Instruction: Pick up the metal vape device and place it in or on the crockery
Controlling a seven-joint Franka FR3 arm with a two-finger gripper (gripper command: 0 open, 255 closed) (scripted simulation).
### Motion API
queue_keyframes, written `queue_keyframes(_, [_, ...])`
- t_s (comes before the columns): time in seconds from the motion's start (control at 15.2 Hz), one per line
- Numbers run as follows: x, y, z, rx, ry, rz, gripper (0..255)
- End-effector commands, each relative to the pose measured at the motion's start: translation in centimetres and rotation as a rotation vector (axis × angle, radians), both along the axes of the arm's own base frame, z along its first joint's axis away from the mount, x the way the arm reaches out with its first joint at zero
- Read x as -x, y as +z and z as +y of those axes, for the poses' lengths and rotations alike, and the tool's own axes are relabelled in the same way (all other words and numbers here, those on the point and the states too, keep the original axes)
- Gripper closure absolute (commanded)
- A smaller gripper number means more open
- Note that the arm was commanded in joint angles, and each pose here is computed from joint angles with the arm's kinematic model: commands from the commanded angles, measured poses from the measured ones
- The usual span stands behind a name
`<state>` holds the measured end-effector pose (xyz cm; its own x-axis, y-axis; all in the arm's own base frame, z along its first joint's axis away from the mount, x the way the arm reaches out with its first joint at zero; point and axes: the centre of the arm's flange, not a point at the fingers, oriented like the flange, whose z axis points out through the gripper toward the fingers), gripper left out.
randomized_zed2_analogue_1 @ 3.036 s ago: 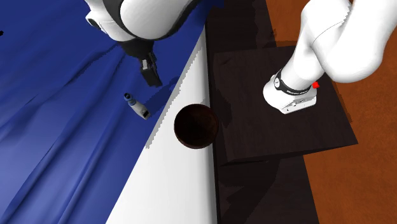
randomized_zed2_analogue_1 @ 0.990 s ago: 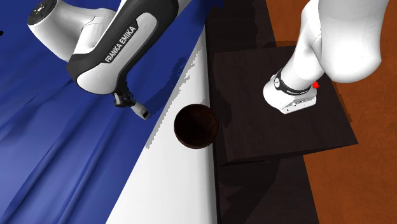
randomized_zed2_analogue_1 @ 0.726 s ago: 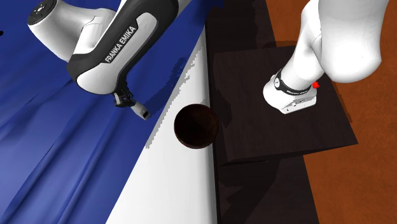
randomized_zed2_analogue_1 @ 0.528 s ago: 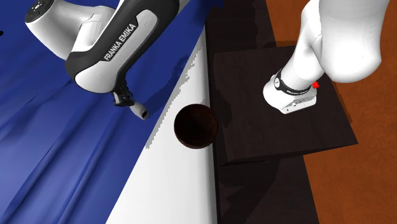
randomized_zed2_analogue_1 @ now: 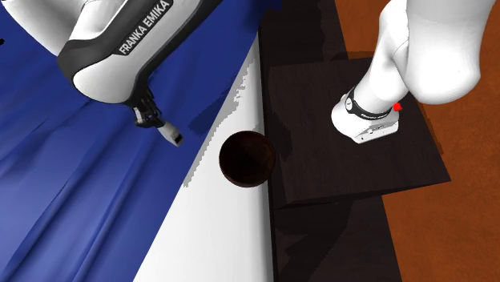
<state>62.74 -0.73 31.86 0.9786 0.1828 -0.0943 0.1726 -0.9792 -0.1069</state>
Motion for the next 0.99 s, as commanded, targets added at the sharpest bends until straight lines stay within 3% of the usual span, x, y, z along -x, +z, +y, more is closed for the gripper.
queue_keyframes(0.0, [0.0, 1.1, 0.0, 0.000, 0.000, 0.000, 255])
queue_keyframes(0.92, [0.0, 8.5, 0.0, 0.000, 0.000, 0.000, 255])
